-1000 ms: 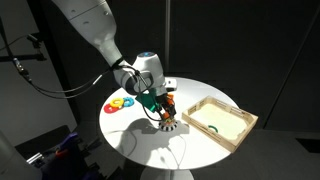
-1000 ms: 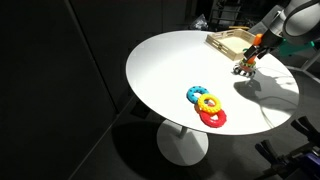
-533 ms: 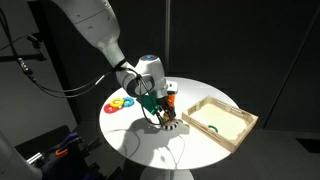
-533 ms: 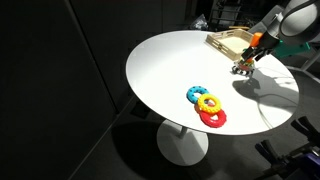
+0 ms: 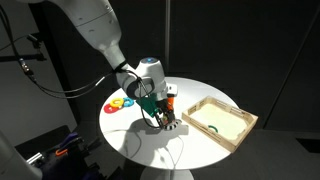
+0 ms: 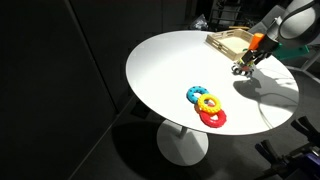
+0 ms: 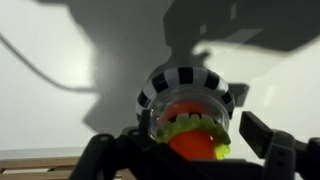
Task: Put the light green ring on the table
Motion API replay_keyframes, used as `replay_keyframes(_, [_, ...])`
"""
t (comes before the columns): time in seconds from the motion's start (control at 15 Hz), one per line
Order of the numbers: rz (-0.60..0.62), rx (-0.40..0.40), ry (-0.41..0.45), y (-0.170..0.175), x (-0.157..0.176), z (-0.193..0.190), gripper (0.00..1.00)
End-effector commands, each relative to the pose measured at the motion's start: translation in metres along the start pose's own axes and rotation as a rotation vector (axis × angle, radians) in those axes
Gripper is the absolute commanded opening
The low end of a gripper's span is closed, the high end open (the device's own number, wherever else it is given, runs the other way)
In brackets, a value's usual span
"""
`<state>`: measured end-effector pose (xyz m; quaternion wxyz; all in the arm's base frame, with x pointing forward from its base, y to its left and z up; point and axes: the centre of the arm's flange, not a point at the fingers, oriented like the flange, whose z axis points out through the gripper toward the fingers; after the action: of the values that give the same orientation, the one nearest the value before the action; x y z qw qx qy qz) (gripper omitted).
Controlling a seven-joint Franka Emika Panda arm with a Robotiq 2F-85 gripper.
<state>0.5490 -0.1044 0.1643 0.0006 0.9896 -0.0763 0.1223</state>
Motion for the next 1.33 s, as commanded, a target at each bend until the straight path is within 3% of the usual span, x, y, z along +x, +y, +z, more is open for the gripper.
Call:
replay_keyframes(0.0, [-0.019,0.008,0.018,0.004,0.001,-0.004,0.60])
replay_keyframes(0.13, [-0.026,0.007,0.024,0.004,0.001,-0.008,0.41])
replay_keyframes(0.33, [-0.033,0.006,0.033,0.003,0.001,-0.016,0.30])
replay_keyframes(0.8, [-0.048,0.003,0.057,-0.002,0.001,-0.044,0.30])
replay_keyframes(1.27, [-0.051,-0.003,0.129,-0.006,0.005,-0.101,0.30])
